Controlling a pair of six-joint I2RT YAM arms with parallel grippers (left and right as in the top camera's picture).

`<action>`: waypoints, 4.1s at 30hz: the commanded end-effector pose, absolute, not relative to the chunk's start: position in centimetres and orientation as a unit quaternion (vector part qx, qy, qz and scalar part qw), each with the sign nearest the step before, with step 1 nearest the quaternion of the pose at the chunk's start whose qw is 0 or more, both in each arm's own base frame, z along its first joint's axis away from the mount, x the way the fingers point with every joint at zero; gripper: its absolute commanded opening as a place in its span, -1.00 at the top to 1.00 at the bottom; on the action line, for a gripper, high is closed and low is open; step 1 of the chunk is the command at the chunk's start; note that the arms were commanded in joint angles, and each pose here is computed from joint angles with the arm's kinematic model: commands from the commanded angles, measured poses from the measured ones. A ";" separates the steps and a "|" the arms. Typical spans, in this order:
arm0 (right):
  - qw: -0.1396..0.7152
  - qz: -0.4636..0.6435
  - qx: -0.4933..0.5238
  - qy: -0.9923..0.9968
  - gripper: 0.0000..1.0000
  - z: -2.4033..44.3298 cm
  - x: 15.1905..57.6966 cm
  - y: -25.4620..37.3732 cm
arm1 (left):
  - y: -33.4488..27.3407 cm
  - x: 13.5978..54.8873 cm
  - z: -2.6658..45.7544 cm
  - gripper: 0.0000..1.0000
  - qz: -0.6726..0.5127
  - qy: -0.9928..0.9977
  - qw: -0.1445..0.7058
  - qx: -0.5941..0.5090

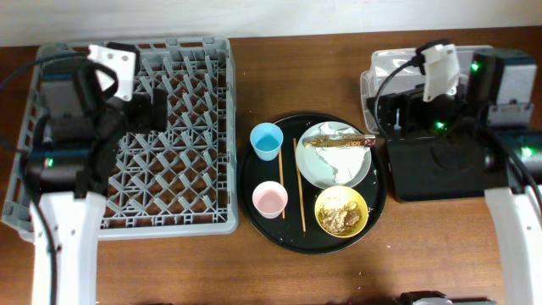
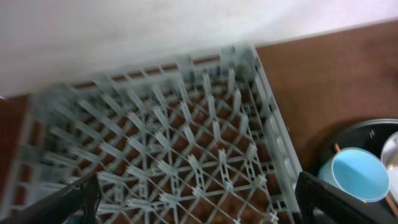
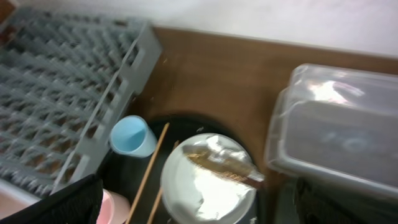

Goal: Sort waste into correct bins and load items into the dishwasher rack
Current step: 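Reach the right gripper to the tissue on the white plate and grasp, then carry the tissue with the right gripper into the clear plastic bin, then grasp the gold snack wrapper on the plate with the right gripper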

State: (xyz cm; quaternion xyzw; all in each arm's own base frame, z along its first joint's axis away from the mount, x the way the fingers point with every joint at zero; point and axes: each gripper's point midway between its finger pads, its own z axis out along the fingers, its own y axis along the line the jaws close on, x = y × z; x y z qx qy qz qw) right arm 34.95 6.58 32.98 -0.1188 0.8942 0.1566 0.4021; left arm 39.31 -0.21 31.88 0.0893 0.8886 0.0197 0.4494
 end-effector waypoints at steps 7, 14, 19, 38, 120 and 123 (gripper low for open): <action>0.328 0.161 -0.087 0.927 -0.97 27.8 38.2 7.7 | -1.3 41.5 28.0 -0.99 -0.010 0.910 0.400 0.106; 0.243 0.017 0.026 0.970 -0.99 20.4 39.7 8.0 | -1.3 41.8 27.1 -0.99 -0.011 0.914 0.390 0.106; 0.158 0.005 0.100 0.982 -1.00 13.8 39.9 9.4 | -1.3 41.8 27.1 -0.99 -0.011 0.914 0.390 0.106; 0.052 -0.029 -0.055 0.997 -0.74 0.9 40.5 11.1 | -1.3 41.8 27.1 -0.99 -0.011 0.914 0.390 0.106; 0.018 0.101 0.012 0.995 -0.23 5.1 43.0 11.4 | -1.3 41.8 27.1 -0.99 -0.011 0.914 0.390 0.106; 0.021 0.101 0.004 0.995 -0.21 4.1 42.8 12.1 | -1.3 41.8 27.1 -0.99 -0.011 0.914 0.390 0.106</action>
